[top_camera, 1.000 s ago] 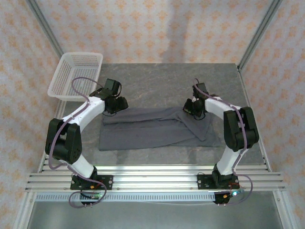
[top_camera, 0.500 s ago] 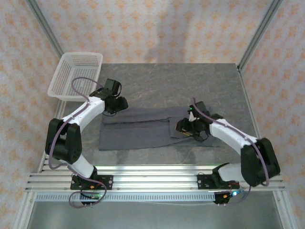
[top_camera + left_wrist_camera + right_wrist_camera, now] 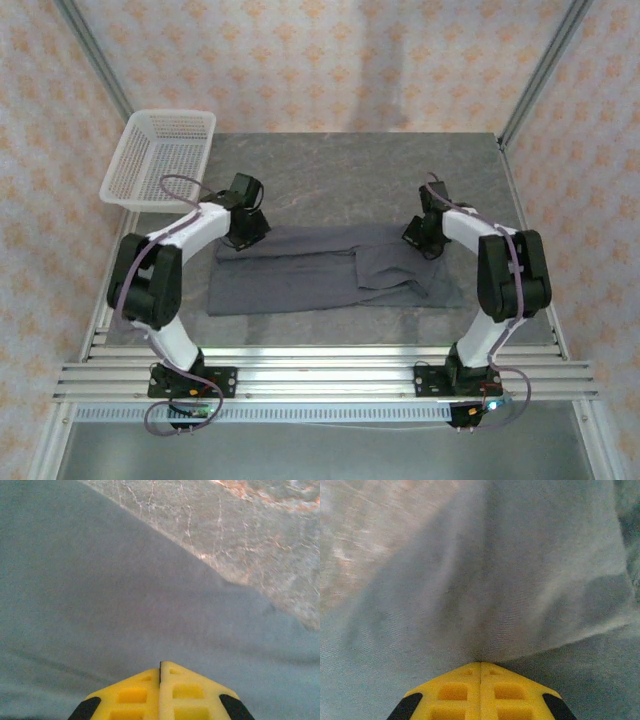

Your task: Fold the inside-out t-shirt

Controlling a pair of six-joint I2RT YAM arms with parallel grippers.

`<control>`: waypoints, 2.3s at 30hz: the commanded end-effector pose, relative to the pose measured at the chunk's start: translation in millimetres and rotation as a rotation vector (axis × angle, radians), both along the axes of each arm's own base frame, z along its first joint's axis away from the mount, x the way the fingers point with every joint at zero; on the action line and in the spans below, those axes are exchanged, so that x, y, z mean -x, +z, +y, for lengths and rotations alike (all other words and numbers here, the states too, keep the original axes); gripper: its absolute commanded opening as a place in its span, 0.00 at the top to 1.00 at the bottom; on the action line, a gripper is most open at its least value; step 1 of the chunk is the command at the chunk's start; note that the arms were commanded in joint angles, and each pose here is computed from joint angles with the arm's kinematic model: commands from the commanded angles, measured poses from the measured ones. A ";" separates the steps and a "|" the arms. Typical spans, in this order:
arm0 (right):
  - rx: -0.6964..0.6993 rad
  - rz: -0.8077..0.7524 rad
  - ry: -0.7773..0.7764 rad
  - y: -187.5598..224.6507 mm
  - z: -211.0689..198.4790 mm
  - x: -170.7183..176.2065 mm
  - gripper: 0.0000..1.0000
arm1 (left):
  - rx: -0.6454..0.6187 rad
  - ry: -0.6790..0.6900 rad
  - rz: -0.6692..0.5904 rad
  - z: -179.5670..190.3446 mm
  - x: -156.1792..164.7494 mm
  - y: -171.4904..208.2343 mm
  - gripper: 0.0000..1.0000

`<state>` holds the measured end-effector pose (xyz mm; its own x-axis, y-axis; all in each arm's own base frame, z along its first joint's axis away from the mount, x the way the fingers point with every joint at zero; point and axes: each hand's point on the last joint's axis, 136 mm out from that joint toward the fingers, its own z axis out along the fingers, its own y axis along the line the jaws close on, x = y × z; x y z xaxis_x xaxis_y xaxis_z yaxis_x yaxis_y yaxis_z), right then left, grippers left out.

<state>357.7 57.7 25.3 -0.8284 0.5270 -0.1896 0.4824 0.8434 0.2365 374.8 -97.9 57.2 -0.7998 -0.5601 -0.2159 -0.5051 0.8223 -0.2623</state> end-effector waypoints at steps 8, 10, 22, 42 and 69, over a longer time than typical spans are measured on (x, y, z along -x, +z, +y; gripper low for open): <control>0.112 0.118 -0.062 -13.7 -21.3 18.9 1.00 | -0.007 0.143 -0.017 -11.1 -89.4 -63.8 1.00; 0.062 0.135 -0.070 -20.3 -13.5 26.3 1.00 | 0.022 0.139 -0.037 -21.7 -117.4 -73.5 1.00; -0.206 0.200 0.418 5.2 149.6 116.1 0.95 | 0.246 0.063 -0.411 -97.6 -298.8 -27.9 1.00; -0.098 -0.058 0.468 61.4 150.4 75.5 0.99 | -0.071 -0.029 -0.261 0.4 -159.3 95.0 1.00; -0.065 0.226 0.766 -12.0 211.3 104.1 1.00 | 0.077 0.010 -0.225 -22.9 -253.1 -69.9 1.00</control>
